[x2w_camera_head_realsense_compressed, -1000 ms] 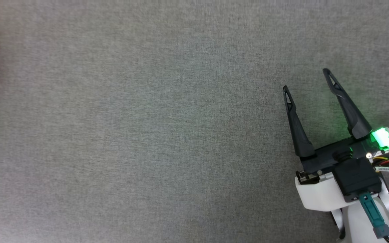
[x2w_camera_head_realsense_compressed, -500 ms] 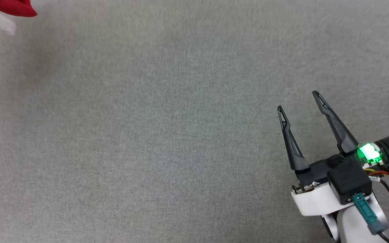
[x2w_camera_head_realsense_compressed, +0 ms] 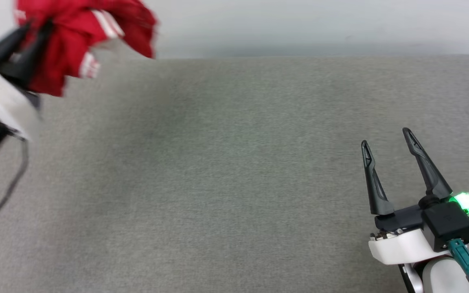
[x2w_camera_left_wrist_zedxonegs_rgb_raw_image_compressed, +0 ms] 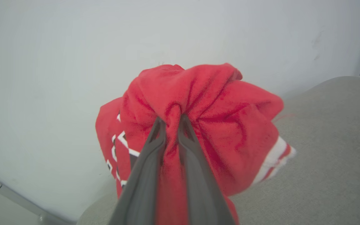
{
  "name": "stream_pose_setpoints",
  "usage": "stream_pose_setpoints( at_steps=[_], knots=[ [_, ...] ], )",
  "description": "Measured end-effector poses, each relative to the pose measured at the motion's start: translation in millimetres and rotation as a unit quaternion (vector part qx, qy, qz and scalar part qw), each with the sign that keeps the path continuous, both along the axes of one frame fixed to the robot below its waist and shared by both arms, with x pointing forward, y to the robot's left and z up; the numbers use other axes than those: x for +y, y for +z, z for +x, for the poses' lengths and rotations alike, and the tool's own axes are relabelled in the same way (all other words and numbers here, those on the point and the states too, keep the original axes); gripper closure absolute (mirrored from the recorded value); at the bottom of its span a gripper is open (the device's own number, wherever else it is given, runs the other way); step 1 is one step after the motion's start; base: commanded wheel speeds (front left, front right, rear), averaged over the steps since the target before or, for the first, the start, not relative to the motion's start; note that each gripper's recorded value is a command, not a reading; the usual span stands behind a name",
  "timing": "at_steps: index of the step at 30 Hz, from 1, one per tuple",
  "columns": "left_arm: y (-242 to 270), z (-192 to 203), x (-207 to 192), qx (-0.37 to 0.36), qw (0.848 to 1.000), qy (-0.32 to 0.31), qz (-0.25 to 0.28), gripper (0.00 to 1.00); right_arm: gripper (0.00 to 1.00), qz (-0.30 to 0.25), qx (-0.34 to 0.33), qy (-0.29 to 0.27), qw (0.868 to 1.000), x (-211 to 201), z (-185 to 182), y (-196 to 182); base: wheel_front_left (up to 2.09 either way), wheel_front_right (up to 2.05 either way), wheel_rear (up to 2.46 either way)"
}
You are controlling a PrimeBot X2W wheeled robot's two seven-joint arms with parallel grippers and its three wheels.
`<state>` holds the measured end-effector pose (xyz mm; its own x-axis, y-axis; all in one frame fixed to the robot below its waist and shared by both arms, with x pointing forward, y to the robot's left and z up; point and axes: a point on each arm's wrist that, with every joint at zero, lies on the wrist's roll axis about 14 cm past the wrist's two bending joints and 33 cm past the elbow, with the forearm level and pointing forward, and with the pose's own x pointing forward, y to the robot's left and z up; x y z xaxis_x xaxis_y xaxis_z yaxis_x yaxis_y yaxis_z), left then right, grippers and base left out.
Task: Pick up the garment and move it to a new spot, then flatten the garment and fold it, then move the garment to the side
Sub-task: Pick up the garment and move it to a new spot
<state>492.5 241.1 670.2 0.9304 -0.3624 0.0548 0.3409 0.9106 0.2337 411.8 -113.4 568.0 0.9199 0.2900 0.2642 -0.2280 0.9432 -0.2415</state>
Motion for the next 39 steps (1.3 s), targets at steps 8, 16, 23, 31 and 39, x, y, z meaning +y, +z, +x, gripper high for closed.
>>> stream_pose_setpoints(
  at_steps=[8, 16, 23, 31, 39],
  knots=[
    [-44, -11, -126, 0.015, 0.991, -0.125, -0.040, 1.00, 0.00, -0.003, -0.008, -0.046, 0.999, -32, -17, 8, 0.00, 0.00, 0.00],
    [-117, -24, -213, 0.066, 0.978, -0.189, -0.063, 1.00, 0.00, -0.010, 0.001, -0.091, 0.996, -62, -22, 3, 0.00, 0.00, 0.00],
    [-199, -33, -245, 0.146, 0.966, -0.213, -0.027, 0.29, 0.00, -0.012, 0.023, -0.113, 0.993, -76, -22, -11, 0.00, 0.00, 0.00],
    [-222, -43, -252, 0.175, 0.960, -0.216, -0.029, 0.00, 0.00, -0.008, 0.026, -0.110, 0.994, -75, -21, -13, 0.00, 0.00, 0.00],
    [-137, -31, -226, 0.061, 0.980, -0.168, -0.087, 0.00, 0.00, -0.008, 0.013, -0.086, 0.996, -59, -22, -5, 0.00, 0.00, 0.00]
  ],
)
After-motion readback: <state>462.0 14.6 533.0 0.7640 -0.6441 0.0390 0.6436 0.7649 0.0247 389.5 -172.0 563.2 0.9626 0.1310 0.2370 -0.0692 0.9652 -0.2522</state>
